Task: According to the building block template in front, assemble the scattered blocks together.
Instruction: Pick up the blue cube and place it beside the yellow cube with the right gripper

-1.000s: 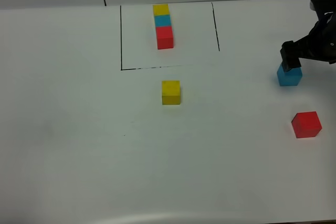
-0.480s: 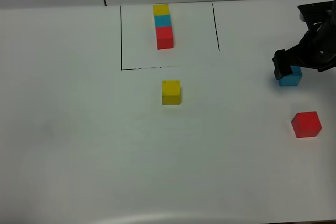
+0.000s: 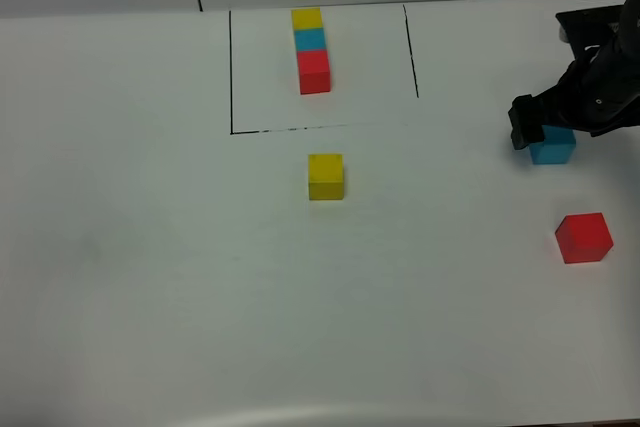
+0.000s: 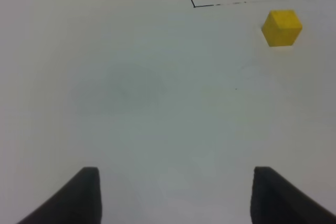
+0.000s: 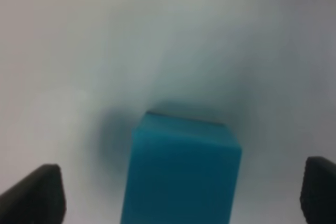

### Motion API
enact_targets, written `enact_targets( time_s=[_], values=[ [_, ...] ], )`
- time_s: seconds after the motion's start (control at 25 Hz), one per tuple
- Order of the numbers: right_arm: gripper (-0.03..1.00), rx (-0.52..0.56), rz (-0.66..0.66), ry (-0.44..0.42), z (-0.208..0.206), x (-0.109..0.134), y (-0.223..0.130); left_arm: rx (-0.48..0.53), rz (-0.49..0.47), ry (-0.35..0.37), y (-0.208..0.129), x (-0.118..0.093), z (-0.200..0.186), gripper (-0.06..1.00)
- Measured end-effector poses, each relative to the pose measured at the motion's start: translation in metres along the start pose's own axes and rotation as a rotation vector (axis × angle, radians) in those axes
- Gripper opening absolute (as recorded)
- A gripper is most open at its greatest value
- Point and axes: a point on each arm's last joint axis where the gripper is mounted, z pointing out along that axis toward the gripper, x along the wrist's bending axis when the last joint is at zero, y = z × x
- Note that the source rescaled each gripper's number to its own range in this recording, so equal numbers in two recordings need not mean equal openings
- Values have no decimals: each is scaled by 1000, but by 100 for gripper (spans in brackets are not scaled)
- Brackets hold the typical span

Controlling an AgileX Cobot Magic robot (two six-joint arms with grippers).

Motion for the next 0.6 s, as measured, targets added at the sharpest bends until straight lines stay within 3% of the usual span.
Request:
enact_targets(
  time_s=[0.16,0.28,0.44,0.6],
  values=[
    [70,14,6,6,5,0,0,0,0,0,0,0,0,32],
    [50,14,17,6,5,0,0,0,0,0,0,0,0,32],
    [0,27,13,-4,5,-1,-1,0,0,0,0,0,0,32],
    [2,41,-20,-27,4,-3,-2,0,0,0,0,0,0,32]
  ],
)
